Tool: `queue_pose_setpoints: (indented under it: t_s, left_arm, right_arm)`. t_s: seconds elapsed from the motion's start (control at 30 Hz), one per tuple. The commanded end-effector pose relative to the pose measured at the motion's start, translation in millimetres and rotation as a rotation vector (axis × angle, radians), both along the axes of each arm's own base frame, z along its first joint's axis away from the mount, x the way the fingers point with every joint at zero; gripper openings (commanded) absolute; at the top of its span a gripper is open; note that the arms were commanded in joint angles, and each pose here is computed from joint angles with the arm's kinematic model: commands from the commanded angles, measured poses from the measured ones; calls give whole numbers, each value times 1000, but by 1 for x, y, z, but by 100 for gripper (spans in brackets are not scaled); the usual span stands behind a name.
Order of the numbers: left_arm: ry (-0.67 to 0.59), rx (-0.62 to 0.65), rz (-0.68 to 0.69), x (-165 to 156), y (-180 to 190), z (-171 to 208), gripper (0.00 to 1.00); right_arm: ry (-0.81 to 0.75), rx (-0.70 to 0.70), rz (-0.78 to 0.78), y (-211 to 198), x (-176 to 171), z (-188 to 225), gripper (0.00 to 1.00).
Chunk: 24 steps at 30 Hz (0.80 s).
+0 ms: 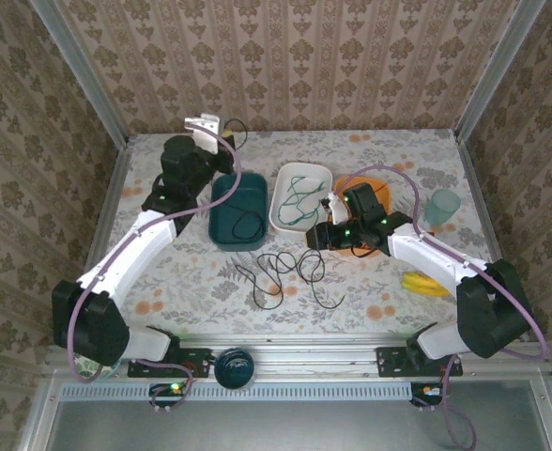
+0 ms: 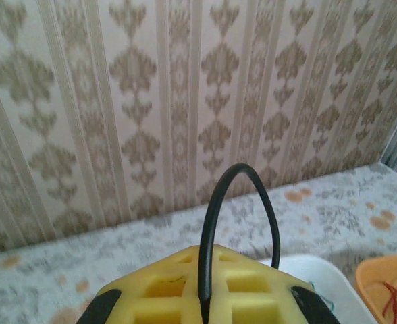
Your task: Untangle the cables
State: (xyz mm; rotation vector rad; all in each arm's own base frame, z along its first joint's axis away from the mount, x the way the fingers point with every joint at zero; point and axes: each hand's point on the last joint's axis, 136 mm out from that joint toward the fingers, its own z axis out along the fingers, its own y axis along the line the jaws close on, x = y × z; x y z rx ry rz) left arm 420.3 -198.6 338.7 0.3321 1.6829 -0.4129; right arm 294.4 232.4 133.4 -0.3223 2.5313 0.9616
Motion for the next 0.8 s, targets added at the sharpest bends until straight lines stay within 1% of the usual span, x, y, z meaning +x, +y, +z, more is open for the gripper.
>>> queue_pose_setpoints:
  t_s: [0.0,0.17,0.27,0.43,0.53,0.63,0.7,0.73,0.77]
  left_arm:
    - [139,-64,29,6,1,-41,0]
    - [329,-46,67,12,0,-118,0]
    - [407,-58,58,12,-5,-151,0]
    - [495,-85,30,11,-21,-187,0]
    - [540,-86,46,12,-24,-204,0]
    - [578,-80,109,14,-17,-213,0]
    - [602,-42,199,16,-3,-219,0]
    - [614,-14,238,17,3,-220,6]
    - [623,22,236,11,-5,-220,15]
  right_arm:
    - [-7,-3,-27,-3,2,3,48]
    - [-8,-27,-37,-8,1,1,49]
    - [-1,-38,-39,-9,0,-1,48]
    - [2,-42,-41,-10,0,-1,48]
    - [3,-46,-43,-11,0,-1,49]
    - [4,-54,-46,-12,-1,-3,48]
    - [9,-58,-45,-13,-2,-5,49]
    - [11,-56,-45,-12,-2,-5,49]
    - [11,-55,-44,-12,-2,-5,49]
